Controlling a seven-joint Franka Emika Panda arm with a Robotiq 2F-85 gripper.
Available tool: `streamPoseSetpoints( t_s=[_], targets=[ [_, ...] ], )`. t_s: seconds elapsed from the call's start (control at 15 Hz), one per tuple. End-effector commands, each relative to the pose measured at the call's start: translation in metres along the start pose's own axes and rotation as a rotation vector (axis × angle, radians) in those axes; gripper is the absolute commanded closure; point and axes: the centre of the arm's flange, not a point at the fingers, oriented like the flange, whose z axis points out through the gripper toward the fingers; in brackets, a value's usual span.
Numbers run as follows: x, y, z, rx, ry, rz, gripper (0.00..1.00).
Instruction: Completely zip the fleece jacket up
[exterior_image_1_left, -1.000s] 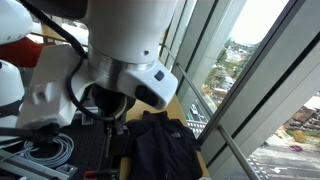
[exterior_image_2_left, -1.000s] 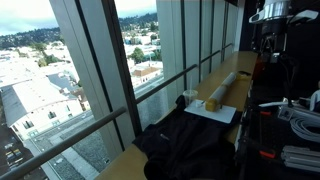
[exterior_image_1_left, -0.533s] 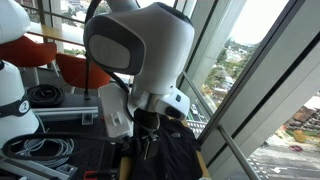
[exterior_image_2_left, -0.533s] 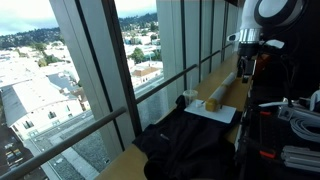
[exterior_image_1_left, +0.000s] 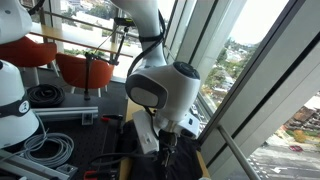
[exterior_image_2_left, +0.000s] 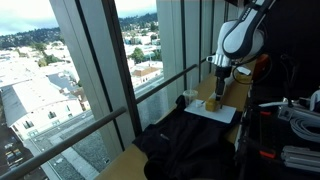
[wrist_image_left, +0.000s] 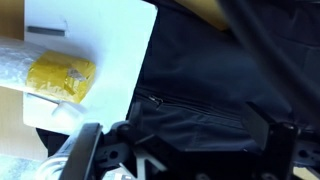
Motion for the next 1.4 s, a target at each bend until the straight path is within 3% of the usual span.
streamPoseSetpoints(
  t_s=[0.0, 0.4, 0.47, 0.87, 1.07, 1.33],
  targets=[
    [0.035, 0.008, 0.053, -0.008, 0.048, 0.063, 0.00],
    [0.055, 0.016, 0.107, -0.018, 0.072, 0.191, 0.00],
    [0.040, 0.010, 0.095, -0.010, 0.042, 0.157, 0.00],
    [0.048, 0.015, 0.106, -0.016, 0.052, 0.181, 0.00],
    [0.023, 0.006, 0.110, -0.031, 0.037, 0.127, 0.00],
    [0.019, 0.007, 0.112, -0.036, 0.050, 0.103, 0.00]
  ],
)
